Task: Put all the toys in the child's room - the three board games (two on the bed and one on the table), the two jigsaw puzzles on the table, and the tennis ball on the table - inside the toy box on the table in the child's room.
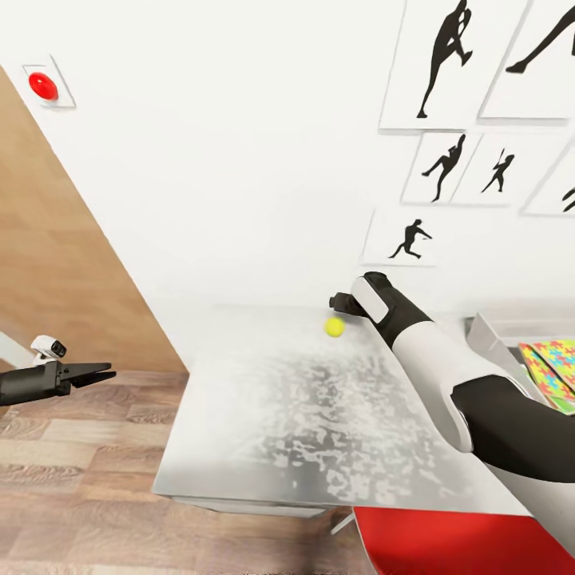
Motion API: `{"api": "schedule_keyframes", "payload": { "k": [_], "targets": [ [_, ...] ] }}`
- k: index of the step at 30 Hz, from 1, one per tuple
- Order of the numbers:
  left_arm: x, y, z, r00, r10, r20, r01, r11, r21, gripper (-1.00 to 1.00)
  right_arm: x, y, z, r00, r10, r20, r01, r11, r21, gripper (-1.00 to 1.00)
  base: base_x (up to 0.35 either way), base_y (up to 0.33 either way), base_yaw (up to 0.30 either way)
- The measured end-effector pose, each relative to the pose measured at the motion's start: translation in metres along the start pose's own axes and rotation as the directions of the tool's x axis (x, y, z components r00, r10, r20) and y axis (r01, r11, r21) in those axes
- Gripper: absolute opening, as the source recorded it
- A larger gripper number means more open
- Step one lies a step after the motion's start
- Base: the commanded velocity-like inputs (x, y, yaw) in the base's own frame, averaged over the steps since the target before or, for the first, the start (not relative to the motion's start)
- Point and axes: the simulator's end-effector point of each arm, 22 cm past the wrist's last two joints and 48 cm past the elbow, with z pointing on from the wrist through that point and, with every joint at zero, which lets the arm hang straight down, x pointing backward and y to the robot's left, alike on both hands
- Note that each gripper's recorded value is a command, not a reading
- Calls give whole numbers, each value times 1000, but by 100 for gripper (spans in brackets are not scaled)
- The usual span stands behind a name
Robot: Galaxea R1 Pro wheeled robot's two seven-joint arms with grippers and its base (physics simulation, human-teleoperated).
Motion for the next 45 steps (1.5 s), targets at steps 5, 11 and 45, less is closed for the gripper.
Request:
{"api": "schedule_keyframes", "payload": {
  "k": [5,11,45],
  "targets": [
    [2,4,2,1000,-7,-4,7,1000,-3,100,4,-1,5,1000,-1,-8,1,1000,3,100,0,32,0],
    [4,9,4,1000,-16,-9,16,1000,-5,100,8,-3,12,1000,-1,-17,1,1000,6,100,0,5,0],
    [17,34,13,997,-64,-34,63,998,-20,100,1,-5,33,1000,5,-27,-5,1000,11,100,8,13,0]
  ]
}}
